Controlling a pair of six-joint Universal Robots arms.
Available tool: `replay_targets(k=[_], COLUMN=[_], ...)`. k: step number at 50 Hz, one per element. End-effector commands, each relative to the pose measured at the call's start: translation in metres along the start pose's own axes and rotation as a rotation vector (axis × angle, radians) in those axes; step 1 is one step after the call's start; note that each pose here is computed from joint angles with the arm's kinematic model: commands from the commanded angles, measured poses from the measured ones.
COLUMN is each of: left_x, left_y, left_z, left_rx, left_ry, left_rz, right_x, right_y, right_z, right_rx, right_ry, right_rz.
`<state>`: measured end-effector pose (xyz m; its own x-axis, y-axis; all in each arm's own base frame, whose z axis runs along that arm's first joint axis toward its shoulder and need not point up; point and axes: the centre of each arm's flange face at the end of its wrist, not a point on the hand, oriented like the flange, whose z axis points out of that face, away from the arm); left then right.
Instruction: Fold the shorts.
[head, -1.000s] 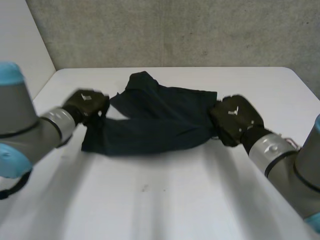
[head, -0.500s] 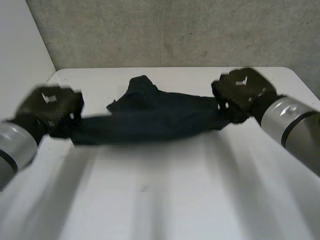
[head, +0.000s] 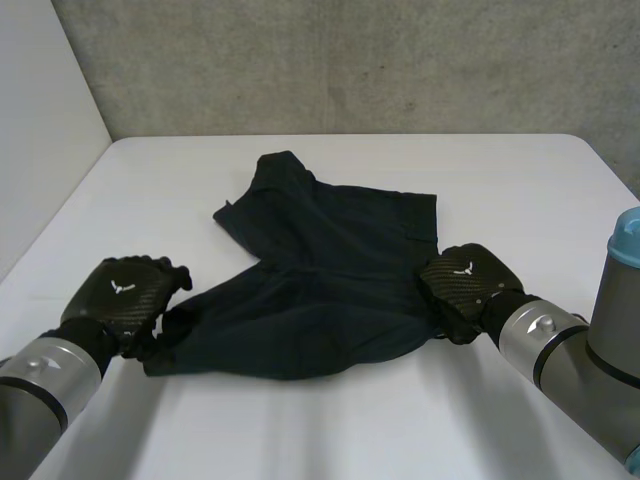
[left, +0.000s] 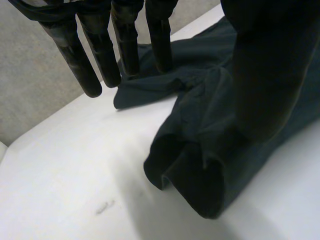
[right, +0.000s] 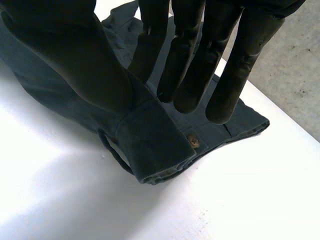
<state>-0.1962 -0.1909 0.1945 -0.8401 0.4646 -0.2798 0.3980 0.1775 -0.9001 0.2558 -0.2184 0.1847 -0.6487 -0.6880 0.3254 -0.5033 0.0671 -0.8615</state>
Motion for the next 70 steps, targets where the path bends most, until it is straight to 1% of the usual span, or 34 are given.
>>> replay_targets(k=[1,9,12,17,27,36,45,50,54,59,61,62,63,65,66,69,70], left_x=[0.007,0.011,0.018,0.031,0.036,0.038,0.043,0.042,0.042,0.04,0.034,0.027,0.024,0.017,0.008,-0.005,-0.013], left_y=[0.009,0.022,0.037,0.039,0.033,0.036,0.055,0.062,0.059,0.039,0.02,0.001,-0.01,-0.032,-0.057,-0.096,-0.119], left_z=[0.002,0.011,0.015,0.011,-0.012,-0.013,0.01,0.021,0.024,0.026,0.024,0.019,0.015,0.007,-0.004,-0.026,-0.043], left_rx=[-0.008,-0.049,-0.118,-0.124,-0.132,-0.143,-0.16,-0.169,-0.146,-0.073,-0.009,0.057,0.091,0.159,0.237,0.353,0.425], left_ry=[0.017,0.037,0.071,0.117,0.115,0.124,0.127,0.093,0.061,0.038,0.007,-0.025,-0.041,-0.072,-0.107,-0.163,-0.197], left_rz=[0.004,0.056,0.111,0.163,0.177,0.179,0.186,0.195,0.206,0.218,0.216,0.215,0.215,0.212,0.211,0.206,0.202], right_x=[-0.001,0.0,0.001,0.002,0.001,0.0,-0.001,-0.001,0.001,0.007,0.01,0.013,0.016,0.021,0.028,0.038,0.047], right_y=[-0.001,-0.002,-0.001,0.0,0.001,0.002,0.003,0.003,0.003,-0.003,-0.007,-0.014,-0.019,-0.034,-0.054,-0.085,-0.105], right_z=[0.0,0.002,0.002,0.002,0.003,0.003,0.003,0.003,0.003,0.004,0.004,0.004,0.002,-0.005,-0.016,-0.034,-0.044], right_rx=[0.005,0.015,0.015,0.012,0.009,0.006,0.009,0.007,0.009,0.022,0.029,0.047,0.061,0.101,0.149,0.222,0.266], right_ry=[-0.002,0.004,0.011,0.012,0.008,0.006,0.006,0.007,0.014,0.038,0.05,0.063,0.074,0.099,0.129,0.172,0.201], right_rz=[-0.003,-0.005,-0.004,-0.002,-0.001,0.0,-0.002,-0.001,-0.001,-0.006,-0.01,-0.016,-0.021,-0.04,-0.057,-0.077,-0.088])
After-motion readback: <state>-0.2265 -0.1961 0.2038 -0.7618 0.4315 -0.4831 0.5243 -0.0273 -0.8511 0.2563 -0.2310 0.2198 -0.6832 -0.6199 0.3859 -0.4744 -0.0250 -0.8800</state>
